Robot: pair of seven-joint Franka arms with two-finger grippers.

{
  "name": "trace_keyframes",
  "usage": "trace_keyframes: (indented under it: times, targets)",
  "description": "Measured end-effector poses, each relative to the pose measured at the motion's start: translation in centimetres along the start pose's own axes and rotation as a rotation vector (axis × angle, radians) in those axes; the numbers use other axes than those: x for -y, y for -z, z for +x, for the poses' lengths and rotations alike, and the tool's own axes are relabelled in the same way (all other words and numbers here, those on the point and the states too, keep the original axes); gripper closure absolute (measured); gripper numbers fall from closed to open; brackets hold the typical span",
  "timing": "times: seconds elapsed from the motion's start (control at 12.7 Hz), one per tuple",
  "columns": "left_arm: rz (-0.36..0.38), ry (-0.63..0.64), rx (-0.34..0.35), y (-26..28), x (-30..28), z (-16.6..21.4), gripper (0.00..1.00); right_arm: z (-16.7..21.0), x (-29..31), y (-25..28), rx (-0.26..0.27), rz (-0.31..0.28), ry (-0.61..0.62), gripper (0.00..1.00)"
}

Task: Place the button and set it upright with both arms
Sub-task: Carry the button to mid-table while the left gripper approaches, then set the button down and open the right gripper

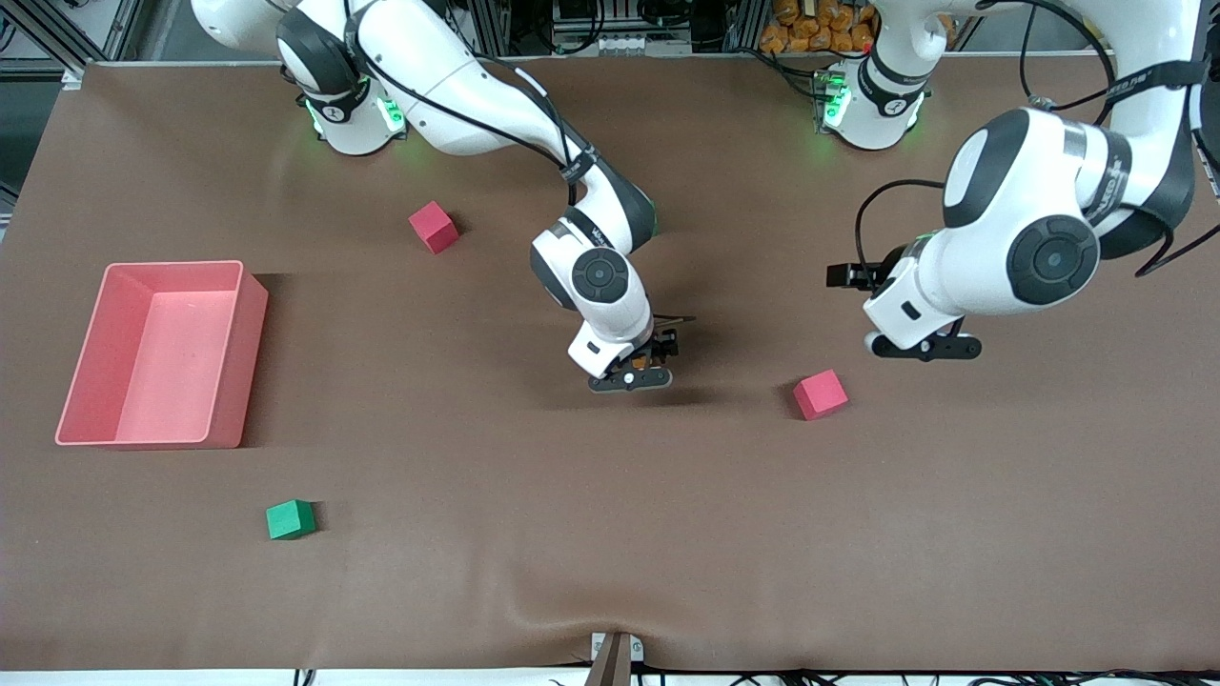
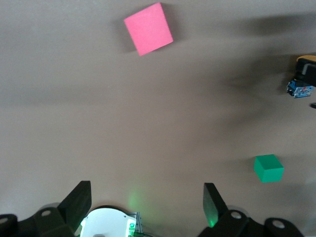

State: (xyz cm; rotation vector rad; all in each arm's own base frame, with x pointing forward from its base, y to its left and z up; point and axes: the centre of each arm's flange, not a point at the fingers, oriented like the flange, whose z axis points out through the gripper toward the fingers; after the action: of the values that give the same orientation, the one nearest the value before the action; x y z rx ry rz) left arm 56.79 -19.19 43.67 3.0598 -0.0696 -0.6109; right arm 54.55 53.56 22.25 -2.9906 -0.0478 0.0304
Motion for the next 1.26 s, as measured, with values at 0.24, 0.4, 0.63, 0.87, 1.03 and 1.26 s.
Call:
trace_keyframes:
  times: [0.24, 0.4, 0.63, 0.87, 1.03, 1.26]
  targets:
    - [0.007, -0.047, 0.012, -1.2, -3.1, 1.3, 0.00, 4.2, -2.7, 7.1, -0.037, 0.021, -0.063, 0.00]
    - [0.015, -0.060, 0.003, -1.5, -6.2, 1.6, 0.00, 7.9, -7.3, 10.5, -0.068, 0.030, -0.138, 0.00]
    - [0.007, -0.056, -0.018, -2.0, -7.8, 2.6, 0.00, 13.4, -16.6, 15.0, -0.116, 0.048, -0.275, 0.00]
    - [-0.003, -0.035, -0.034, -4.1, -9.4, 4.1, 0.00, 15.9, -25.1, 21.2, -0.111, 0.043, -0.376, 0.00]
    - [-0.004, 0.000, -0.036, -5.6, -12.1, 4.8, 0.00, 16.3, -30.1, 25.2, -0.102, 0.034, -0.338, 0.00]
    - [-0.025, 0.060, -0.027, -8.9, -16.9, 5.9, 0.00, 16.0, -37.4, 29.9, -0.071, 0.022, -0.302, 0.00]
